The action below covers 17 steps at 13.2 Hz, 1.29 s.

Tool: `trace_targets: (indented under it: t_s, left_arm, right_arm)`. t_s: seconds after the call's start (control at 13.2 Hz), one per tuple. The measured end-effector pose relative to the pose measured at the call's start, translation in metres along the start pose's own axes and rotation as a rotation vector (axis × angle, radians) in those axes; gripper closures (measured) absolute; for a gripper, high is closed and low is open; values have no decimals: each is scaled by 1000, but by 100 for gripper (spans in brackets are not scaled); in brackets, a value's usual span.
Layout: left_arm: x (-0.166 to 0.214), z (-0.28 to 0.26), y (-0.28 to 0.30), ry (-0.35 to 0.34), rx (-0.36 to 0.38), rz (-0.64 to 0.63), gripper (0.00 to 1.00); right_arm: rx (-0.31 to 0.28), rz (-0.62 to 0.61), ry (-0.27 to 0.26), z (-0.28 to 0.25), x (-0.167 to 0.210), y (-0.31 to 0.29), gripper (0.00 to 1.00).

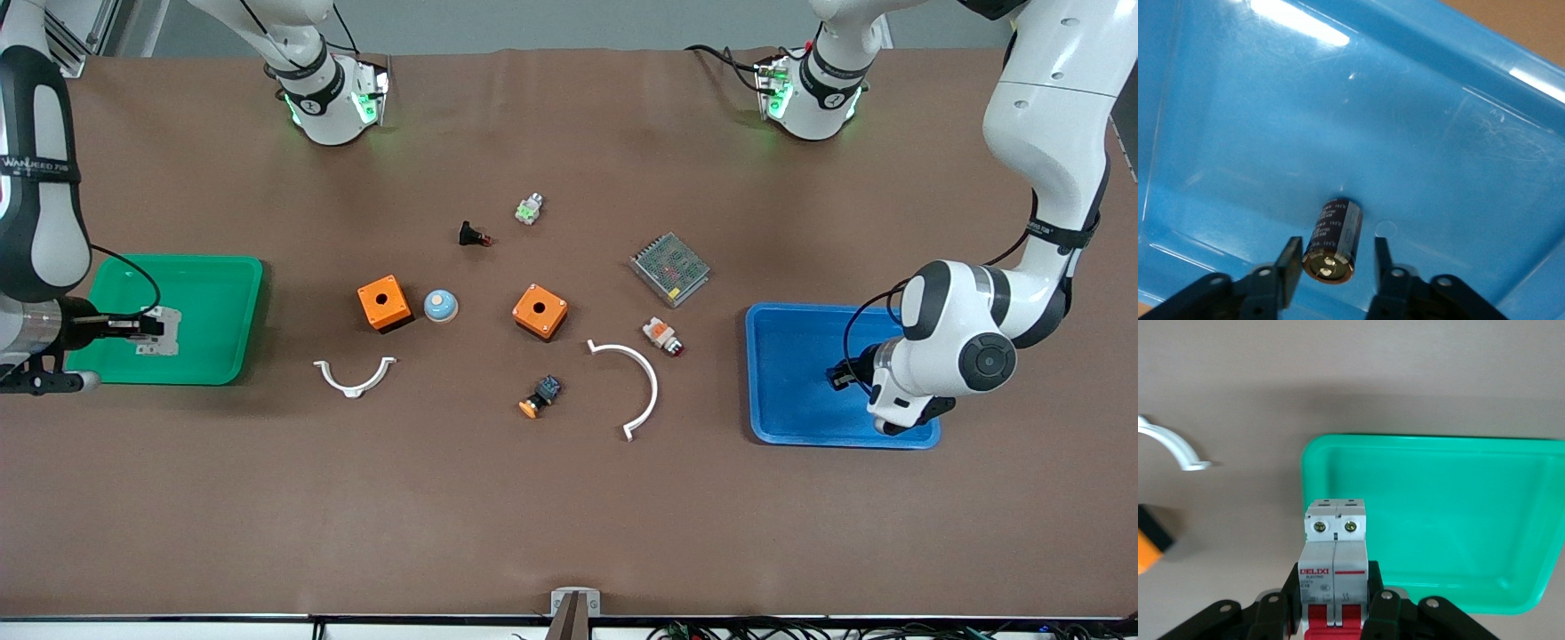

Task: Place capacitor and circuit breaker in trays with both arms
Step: 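Lower the capacitor into the blue tray while the right gripper lowers the breaker, then open both grippers and lift them away from the trays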

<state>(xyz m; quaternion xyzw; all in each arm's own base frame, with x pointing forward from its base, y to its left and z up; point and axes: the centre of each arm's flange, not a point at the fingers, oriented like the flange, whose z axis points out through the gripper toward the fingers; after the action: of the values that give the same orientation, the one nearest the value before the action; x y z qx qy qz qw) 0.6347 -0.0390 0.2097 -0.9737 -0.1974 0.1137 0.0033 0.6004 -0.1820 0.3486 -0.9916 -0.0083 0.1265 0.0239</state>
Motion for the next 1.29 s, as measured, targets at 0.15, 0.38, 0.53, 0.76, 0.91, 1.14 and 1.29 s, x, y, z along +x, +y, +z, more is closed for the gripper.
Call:
trace_targets:
  t_s: [0.15,0.38,0.53,0.76,0.91,1.14,1.29]
  left_arm:
    - [1,-8,2,14,-6,2,17]
    - [0,-55,4,55,-2,38,0]
    - [-1,-120,0,109,6,101,0]
    - [-10,-227,-14,197,13,167,0]
    - [-19,-278,-21,236,16,213,0]
    - [-44,-330,-29,284,34,293,0]
    - [-76,-367,-35,307,58,314,0]
  right_arm:
    - [-2,-25,35,34,-9,33,60]
    - [-8,-14,59,67,-19,51,60]
    - [-17,-5,64,88,-27,57,60]
    - [-29,9,81,109,-35,63,60]
    - [-33,14,86,114,-38,65,60]
    - [-46,15,117,124,-40,64,60]
    - [-46,15,119,132,-44,62,59]
